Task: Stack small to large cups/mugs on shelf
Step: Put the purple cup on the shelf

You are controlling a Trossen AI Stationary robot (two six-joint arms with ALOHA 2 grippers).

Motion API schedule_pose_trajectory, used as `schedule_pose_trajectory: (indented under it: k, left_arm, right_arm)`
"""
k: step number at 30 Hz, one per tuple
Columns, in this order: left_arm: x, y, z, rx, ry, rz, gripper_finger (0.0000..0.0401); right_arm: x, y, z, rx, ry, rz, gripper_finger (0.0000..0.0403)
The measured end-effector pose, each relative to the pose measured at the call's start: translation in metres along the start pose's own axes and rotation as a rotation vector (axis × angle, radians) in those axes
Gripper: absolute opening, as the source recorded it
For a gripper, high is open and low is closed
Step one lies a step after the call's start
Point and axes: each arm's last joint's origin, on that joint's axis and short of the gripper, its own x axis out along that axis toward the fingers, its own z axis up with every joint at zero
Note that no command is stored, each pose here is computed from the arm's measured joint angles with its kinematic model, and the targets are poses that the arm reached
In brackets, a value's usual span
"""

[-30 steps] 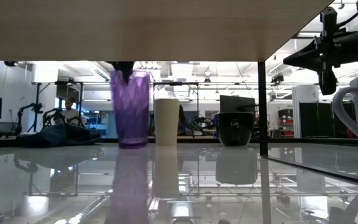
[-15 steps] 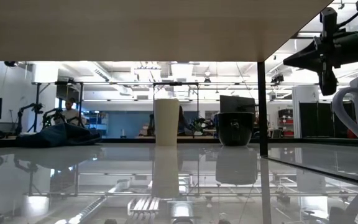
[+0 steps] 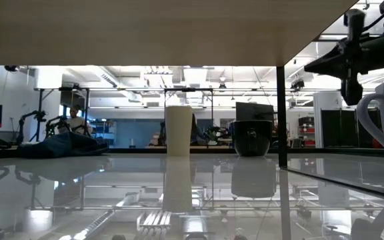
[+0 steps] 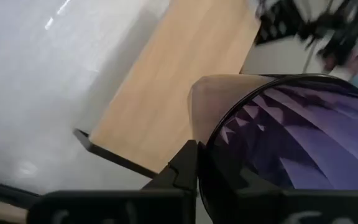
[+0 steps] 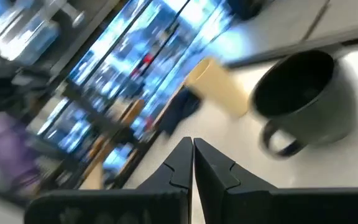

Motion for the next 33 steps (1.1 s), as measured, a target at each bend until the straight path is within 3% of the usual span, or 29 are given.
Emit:
schedule_pose_trajectory:
  k: [6, 9, 12, 14, 16, 19, 25, 30, 33]
  left_arm:
    - [0.026, -0.004, 0.005, 0.138, 0.066, 0.065, 0.0]
    - [0.035, -0.004, 0.006, 0.187, 0.101, 0.085, 0.0]
    - [0.041, -0.003, 0.006, 0.205, 0.12, 0.098, 0.0]
    - [0.043, -0.001, 0.006, 0.201, 0.125, 0.106, 0.0]
    - [0.047, 0.0, 0.006, 0.199, 0.126, 0.125, 0.0]
    - [0.052, 0.003, 0.005, 0.194, 0.142, 0.146, 0.0]
    - [0.06, 0.001, 0.007, 0.191, 0.159, 0.165, 0.0]
    - [0.07, -0.003, 0.009, 0.202, 0.187, 0.184, 0.0]
    - [0.076, -0.011, 0.004, 0.247, 0.219, 0.178, 0.0]
  right_arm:
    - [-0.001, 0.018, 0.005, 0.2, 0.128, 0.291, 0.0009]
    - [-0.005, 0.037, 0.021, 0.24, 0.01, 0.525, 0.0009]
    - [-0.012, 0.053, 0.038, 0.165, -0.23, 0.692, 0.0009]
    - [-0.009, 0.06, 0.046, 0.15, -0.297, 0.656, 0.0009]
    - [0.004, 0.067, 0.051, 0.104, -0.279, 0.532, 0.0009]
    - [0.034, 0.082, 0.058, 0.013, -0.118, 0.353, 0.0009]
    - [0.115, 0.133, 0.076, -0.225, 0.206, 0.342, 0.0009]
    - [0.168, 0.153, 0.075, -0.322, 0.467, 0.173, 0.0009]
    - [0.188, 0.168, 0.062, -0.39, 0.613, 0.135, 0.0009]
